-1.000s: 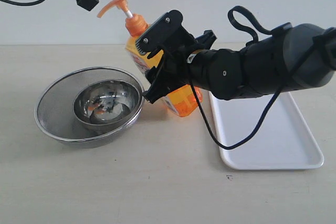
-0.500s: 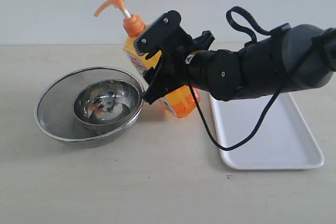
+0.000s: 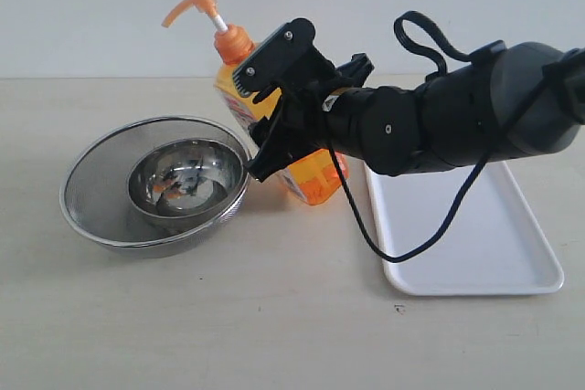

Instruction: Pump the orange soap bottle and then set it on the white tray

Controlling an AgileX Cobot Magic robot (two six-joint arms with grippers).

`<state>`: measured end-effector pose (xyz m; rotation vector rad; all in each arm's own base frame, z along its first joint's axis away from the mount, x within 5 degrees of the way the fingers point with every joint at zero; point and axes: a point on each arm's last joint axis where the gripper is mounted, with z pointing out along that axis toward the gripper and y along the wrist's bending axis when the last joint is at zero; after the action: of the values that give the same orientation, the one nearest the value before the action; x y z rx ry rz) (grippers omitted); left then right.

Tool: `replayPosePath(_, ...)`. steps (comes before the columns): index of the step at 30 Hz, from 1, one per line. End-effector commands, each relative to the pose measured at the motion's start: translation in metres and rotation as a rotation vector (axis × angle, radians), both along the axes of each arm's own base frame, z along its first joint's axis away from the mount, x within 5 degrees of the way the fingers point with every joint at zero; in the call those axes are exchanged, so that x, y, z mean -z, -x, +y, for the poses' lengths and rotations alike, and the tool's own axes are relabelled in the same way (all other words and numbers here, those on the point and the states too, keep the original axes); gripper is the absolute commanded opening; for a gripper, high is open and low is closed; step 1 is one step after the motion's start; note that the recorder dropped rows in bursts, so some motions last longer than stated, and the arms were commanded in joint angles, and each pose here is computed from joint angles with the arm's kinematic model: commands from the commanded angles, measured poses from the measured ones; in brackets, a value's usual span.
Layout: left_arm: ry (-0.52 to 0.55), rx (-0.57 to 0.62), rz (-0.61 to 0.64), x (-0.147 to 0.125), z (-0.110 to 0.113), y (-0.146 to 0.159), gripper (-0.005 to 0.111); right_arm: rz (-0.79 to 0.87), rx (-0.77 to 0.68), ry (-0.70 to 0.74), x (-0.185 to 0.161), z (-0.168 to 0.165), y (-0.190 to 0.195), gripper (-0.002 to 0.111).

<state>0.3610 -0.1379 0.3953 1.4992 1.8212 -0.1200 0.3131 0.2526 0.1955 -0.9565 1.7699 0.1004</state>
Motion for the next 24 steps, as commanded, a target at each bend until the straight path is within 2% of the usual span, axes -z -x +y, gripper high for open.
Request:
replayPosePath(1,-0.004,0.003,0.046,0.01,-0.005,-0.004,0.005,-0.026,-0.003,-0.011,-0.007,0.001,0.0,0.0)
replayPosePath(6,-0.012,0.001,0.072,0.022,-0.007,-0.012,0.005,-0.026,-0.003,-0.011,-0.007,0.001,0.0,0.0)
replayPosePath(24,0.022,0.004,0.081,0.022,-0.009,-0.013,0.005,-0.025,-0.002,-0.012,-0.007,0.001,0.0,0.0)
